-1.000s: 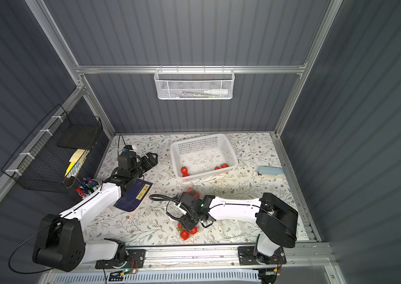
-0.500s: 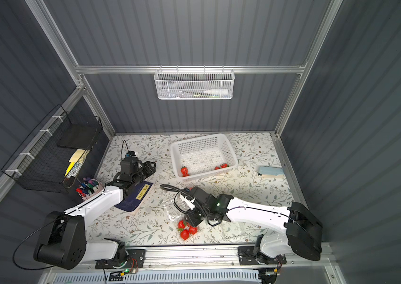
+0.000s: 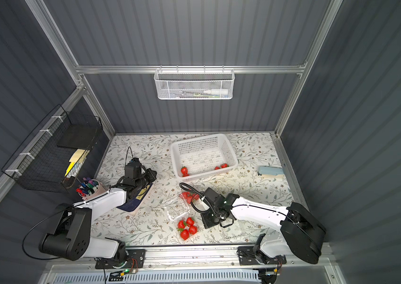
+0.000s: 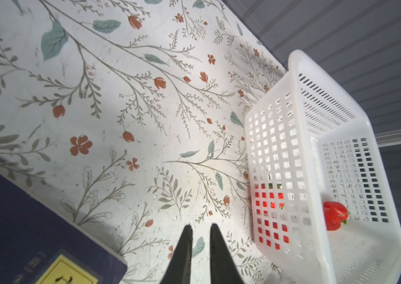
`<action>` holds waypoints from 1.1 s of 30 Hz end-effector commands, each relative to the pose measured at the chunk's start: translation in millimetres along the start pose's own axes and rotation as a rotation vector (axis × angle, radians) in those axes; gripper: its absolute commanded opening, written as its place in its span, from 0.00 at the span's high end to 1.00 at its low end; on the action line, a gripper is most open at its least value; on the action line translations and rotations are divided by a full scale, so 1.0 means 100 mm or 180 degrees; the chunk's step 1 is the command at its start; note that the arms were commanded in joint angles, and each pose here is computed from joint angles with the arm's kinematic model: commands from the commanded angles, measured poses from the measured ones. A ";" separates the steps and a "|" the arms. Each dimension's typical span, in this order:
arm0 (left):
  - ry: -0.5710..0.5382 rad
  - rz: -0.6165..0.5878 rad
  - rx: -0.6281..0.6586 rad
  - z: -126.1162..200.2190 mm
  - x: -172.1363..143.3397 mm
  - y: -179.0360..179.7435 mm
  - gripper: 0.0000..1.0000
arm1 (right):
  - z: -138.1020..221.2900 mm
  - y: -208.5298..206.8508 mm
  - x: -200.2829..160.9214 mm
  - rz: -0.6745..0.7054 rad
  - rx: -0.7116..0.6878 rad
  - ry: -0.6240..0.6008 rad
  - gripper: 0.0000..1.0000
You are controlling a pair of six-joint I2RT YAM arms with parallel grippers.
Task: Pack strawberries into containers
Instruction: Adjust the packing box at the center of the board.
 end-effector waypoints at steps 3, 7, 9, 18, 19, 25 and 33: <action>0.0010 -0.0057 -0.0070 -0.02 -0.03 0.03 0.83 | -0.15 0.14 0.26 0.0005 0.0044 -0.0057 0.97; -0.0016 -0.0061 -0.0054 0.00 -0.01 0.02 0.83 | -0.22 0.27 0.50 0.0113 0.0009 -0.0121 0.98; -0.0028 -0.0064 -0.0053 0.00 -0.01 0.02 0.83 | -0.22 0.31 0.58 0.0148 -0.0078 -0.0151 0.98; 0.0004 -0.0058 -0.0043 -0.03 -0.04 0.04 0.82 | -0.15 0.40 0.64 0.0168 0.0045 -0.0173 0.98; 0.0011 -0.0062 -0.0048 -0.03 -0.05 0.05 0.82 | -0.14 0.41 0.64 0.0167 0.0078 -0.0180 0.98; 0.0012 -0.0059 -0.0057 -0.02 -0.05 0.04 0.82 | -0.15 0.52 0.69 0.0189 0.0252 -0.0144 0.97; -0.0004 -0.0050 -0.0047 0.02 -0.07 0.06 0.82 | -0.22 0.70 0.71 0.0256 0.0354 -0.0123 0.97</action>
Point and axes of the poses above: each gripper's point midway between its finger pads, its own z axis back along the fingers, its own y axis along the line the jaws close on, x = y × z, the point moved 10 cm from there along z, back along the fingers, and after that the axes turned 6 degrees about -z, right-handed, at the moved point
